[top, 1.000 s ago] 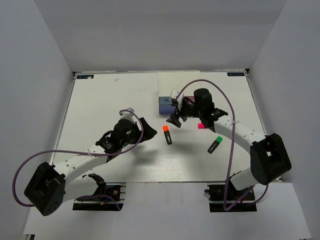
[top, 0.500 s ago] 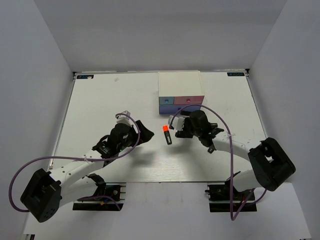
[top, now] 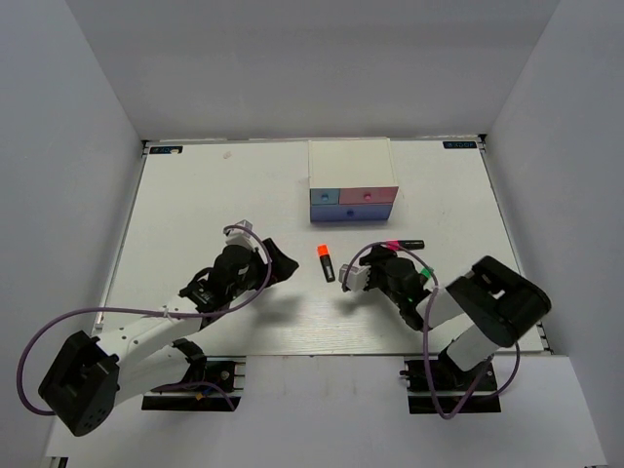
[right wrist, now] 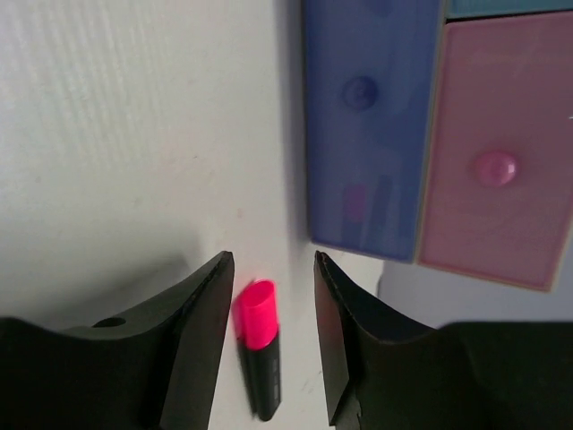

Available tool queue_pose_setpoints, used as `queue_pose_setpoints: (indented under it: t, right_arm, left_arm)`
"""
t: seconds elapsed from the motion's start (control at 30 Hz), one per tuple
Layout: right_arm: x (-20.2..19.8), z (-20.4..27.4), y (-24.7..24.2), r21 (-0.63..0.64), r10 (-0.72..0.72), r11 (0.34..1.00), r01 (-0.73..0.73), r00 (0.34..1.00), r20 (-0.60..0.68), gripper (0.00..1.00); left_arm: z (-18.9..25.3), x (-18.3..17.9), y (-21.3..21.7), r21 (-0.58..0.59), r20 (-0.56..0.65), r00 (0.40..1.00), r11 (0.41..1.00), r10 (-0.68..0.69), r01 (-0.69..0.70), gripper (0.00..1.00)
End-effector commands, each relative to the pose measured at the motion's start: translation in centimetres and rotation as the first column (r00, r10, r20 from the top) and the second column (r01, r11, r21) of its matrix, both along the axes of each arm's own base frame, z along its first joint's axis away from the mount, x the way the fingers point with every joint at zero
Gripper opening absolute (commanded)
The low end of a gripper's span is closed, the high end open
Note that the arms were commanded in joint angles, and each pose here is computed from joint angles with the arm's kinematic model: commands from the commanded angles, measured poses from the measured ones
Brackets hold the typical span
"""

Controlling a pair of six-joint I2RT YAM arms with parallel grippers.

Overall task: Sort the stationery into containers
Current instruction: Open the drawer

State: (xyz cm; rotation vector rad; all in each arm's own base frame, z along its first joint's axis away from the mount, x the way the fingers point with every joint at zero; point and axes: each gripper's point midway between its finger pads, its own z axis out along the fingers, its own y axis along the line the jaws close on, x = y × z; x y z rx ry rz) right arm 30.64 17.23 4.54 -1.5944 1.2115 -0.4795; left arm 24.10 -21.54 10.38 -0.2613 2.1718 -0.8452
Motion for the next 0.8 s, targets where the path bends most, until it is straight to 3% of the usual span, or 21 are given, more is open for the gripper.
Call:
queue_pose_setpoints:
  t: [0.0, 0.23, 0.37, 0.47, 0.77]
  right_arm:
    - [2.3, 7.8, 1.5, 0.127, -0.023, 0.992, -0.02, 0.945, 0.325, 0.47]
    - [3.4, 7.8, 2.5, 0.079, -0.015, 0.996, -0.028, 0.867, 0.497, 0.44]
    - [4.6, 7.7, 3.4, 0.1, -0.032, 0.995, -0.02, 0.871, 0.491, 0.44]
    - [5.9, 7.8, 4.2, 0.119, -0.054, 0.993, -0.001, 0.886, 0.461, 0.52]
    - [7.5, 9.0, 6.2, 0.157, -0.056, 0.987, -0.032, 0.85, 0.523, 0.58]
  left_arm:
    - [0.7, 0.1, 0.5, -0.025, 0.031, 0.999, 0.999, 0.026, -0.025, 1.0]
    - [0.2, 0.1, 0.9, -0.018, 0.024, 0.999, 0.999, 0.046, -0.046, 1.0]
    - [0.2, 0.1, 0.9, -0.018, 0.024, 0.999, 0.999, 0.046, -0.046, 1.0]
    - [0.0, 0.1, 1.0, -0.015, 0.027, 0.998, 0.998, 0.055, -0.054, 1.0]
    - [-0.4, 0.4, 0.9, -0.003, 0.025, 0.998, 0.999, 0.05, -0.05, 1.0]
